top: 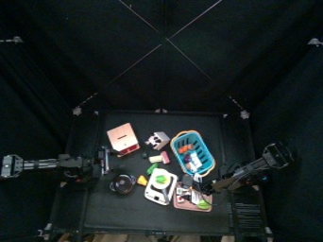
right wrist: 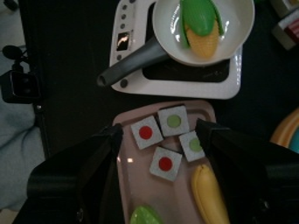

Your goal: Grab starfruit

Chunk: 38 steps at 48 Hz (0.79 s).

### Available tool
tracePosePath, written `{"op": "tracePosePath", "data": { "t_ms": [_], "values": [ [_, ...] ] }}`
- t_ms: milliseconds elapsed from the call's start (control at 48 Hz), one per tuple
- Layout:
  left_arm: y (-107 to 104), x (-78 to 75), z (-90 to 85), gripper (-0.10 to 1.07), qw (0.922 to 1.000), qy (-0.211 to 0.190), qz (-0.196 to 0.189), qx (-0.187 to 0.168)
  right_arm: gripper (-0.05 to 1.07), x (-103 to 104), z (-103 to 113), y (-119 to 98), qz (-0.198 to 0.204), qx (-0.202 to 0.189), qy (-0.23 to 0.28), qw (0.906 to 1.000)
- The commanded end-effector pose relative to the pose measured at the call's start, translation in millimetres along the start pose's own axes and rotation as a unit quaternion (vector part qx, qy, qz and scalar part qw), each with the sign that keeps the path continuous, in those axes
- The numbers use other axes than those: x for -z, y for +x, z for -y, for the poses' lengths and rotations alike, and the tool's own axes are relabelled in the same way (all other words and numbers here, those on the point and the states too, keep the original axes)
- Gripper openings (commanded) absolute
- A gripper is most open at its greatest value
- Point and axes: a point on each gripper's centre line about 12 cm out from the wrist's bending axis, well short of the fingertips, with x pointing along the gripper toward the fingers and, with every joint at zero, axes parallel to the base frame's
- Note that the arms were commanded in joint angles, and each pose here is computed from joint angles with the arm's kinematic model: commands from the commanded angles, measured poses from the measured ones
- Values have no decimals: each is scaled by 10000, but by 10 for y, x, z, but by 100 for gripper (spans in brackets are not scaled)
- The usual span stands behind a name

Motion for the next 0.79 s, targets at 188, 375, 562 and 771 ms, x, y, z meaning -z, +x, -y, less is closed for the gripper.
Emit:
{"op": "tracePosePath", "data": {
  "t_ms": [188,375,562,771],
  "values": [
    [19,-87,3,98,9999,-19,131,18,98,-132,-108,-332,-433,-164,1266,9909],
    [19,-86,3,98,9999,-19,123,16,98,-123,-58,-365,-1025,135,1913,9761],
    [19,-80,1,98,9999,-35,102,8,98,-102,8,-256,-1216,535,2276,9647],
    [19,-79,0,98,9999,-35,94,6,98,-34,37,-244,-1285,908,2710,9496]
  ]
}}
